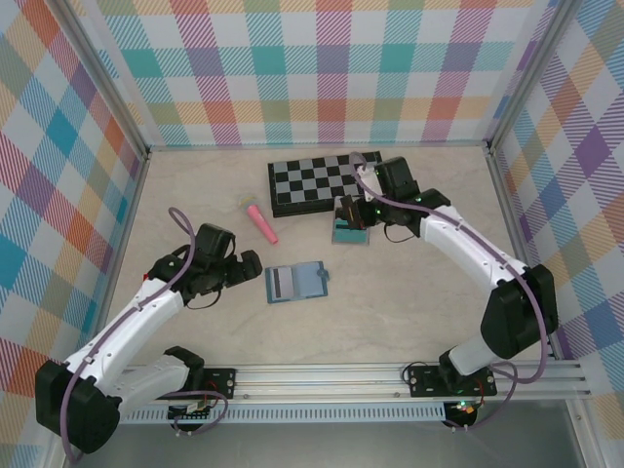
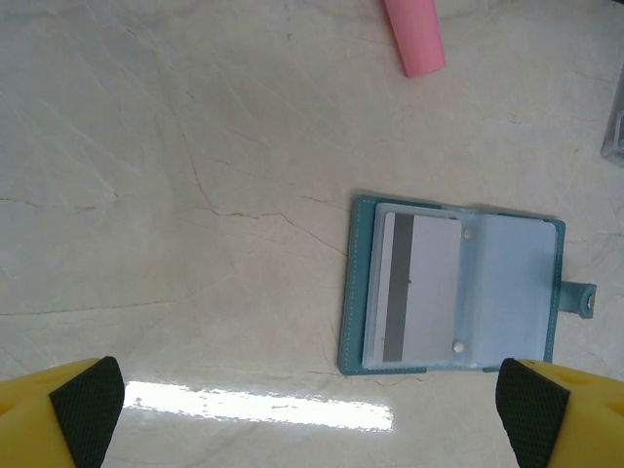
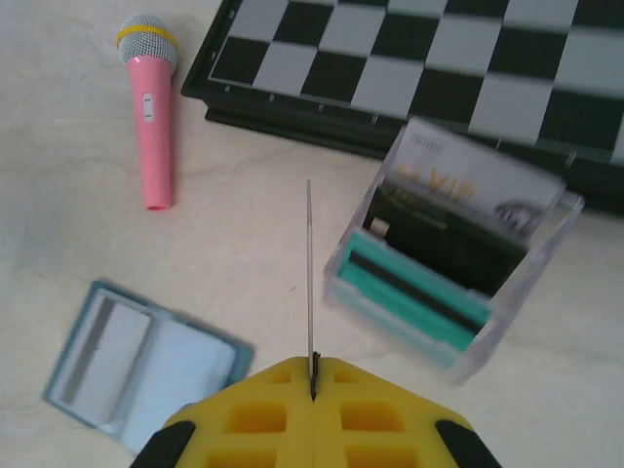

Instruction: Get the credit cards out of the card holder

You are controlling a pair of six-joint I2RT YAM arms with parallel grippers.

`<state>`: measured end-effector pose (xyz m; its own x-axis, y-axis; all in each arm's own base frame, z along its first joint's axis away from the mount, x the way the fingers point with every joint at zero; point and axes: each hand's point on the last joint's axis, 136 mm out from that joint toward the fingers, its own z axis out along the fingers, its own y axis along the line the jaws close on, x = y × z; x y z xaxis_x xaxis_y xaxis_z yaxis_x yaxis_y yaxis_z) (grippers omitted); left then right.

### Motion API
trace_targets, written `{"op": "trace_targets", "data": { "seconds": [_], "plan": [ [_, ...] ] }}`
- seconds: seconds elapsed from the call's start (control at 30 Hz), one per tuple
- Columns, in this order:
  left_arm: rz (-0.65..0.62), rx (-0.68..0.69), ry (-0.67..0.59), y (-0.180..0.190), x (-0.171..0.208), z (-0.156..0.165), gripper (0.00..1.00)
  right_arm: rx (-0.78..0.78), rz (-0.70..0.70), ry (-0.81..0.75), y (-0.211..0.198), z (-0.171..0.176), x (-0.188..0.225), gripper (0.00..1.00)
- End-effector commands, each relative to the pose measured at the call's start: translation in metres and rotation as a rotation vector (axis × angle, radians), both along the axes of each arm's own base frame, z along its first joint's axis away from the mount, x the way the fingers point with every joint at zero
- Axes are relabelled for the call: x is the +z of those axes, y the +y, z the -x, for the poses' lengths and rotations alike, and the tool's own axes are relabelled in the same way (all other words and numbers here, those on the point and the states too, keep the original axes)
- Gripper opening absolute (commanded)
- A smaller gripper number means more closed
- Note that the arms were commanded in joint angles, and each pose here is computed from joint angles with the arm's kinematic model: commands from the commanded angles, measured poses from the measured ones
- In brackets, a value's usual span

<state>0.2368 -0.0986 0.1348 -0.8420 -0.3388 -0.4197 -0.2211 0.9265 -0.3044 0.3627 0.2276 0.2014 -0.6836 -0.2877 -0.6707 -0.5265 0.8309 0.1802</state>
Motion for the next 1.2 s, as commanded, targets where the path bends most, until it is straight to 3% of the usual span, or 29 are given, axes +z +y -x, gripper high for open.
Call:
{"op": "trace_targets", "data": {
  "seconds": [0.0,0.2,0.3,0.5,1.17],
  "plan": [
    [-0.031,0.003,-0.016,0.008,-0.001,0.001,1.0,0.157,0.181,-0.131,-0.002,-0.019,0.002,0.0],
    [-0.03,-0.001,-0.001,0.006,-0.006,0.0,1.0,0.379,0.357,-0.176,0.002,-0.047,-0.016,0.0],
    [-0.021,-0.004,0.018,0.003,-0.009,-0.001,1.0,0.541,0.355,-0.132,0.012,-0.039,-0.021,0.0],
    [-0.004,0.013,0.044,0.0,-0.011,-0.002,1.0,0.716,0.403,-0.11,0.017,-0.036,-0.029,0.0],
    [0.005,-0.025,0.08,-0.009,-0.016,-0.005,1.0,0.846,0.678,-0.039,-0.01,-0.059,-0.065,0.0]
  ]
}}
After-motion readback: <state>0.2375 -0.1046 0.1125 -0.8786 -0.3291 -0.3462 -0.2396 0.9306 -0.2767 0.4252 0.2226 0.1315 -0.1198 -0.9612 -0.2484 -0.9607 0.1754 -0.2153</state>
